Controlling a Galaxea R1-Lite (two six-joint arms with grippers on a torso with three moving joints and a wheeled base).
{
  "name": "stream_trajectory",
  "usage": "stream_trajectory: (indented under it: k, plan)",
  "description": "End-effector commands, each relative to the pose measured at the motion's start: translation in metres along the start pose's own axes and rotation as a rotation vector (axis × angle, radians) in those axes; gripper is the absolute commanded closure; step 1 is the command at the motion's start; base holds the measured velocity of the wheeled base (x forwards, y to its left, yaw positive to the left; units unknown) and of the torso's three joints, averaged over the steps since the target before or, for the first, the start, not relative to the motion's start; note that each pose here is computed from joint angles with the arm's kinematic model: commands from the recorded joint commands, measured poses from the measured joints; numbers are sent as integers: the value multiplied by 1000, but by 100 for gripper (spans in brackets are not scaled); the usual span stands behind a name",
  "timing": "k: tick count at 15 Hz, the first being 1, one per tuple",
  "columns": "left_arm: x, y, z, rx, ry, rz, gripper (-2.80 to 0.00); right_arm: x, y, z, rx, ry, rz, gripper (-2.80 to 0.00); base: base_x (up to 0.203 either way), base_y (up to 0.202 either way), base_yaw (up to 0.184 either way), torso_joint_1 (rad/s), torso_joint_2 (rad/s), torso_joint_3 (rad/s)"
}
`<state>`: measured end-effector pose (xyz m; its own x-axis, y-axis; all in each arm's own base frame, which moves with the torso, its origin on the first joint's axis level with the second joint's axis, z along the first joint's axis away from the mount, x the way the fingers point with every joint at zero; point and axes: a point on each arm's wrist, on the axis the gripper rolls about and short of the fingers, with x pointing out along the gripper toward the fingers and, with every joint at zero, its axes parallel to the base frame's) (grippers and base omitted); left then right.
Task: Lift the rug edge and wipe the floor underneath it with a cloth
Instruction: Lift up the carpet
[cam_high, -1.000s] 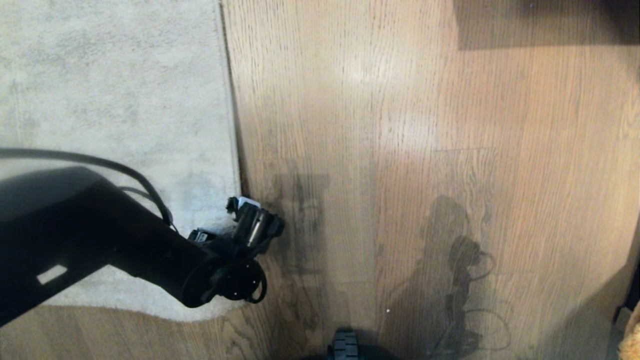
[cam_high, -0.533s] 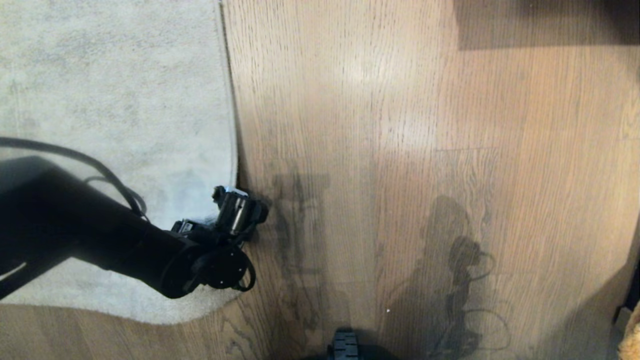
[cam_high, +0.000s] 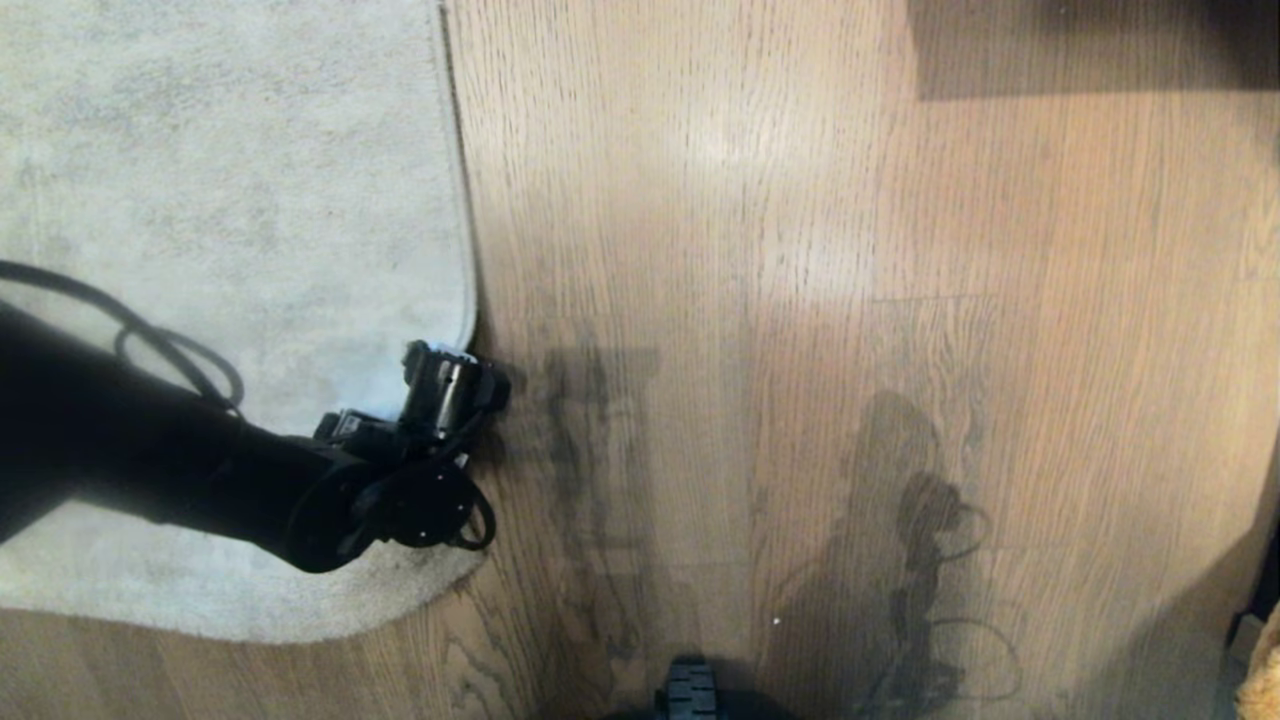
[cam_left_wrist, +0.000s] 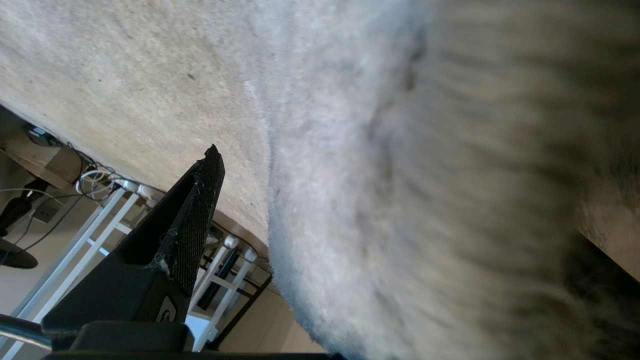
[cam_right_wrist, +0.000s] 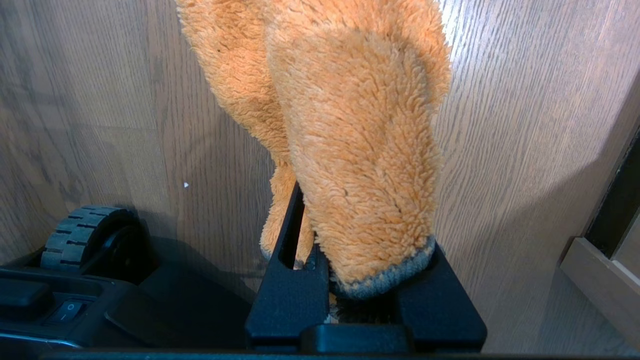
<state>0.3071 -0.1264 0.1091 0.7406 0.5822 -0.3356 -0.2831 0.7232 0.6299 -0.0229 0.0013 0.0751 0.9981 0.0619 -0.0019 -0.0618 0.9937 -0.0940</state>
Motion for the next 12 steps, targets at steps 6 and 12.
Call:
stream_trajectory:
  k: [6, 12]
  plan:
    - [-24, 12, -33, 80, 13, -27, -280, 0, 0, 0, -1, 1, 1, 0, 0, 0, 0, 0, 0, 0]
    - [-39, 17, -78, 206, 60, -57, -280, 0, 0, 0, -1, 1, 1, 0, 0, 0, 0, 0, 0, 0]
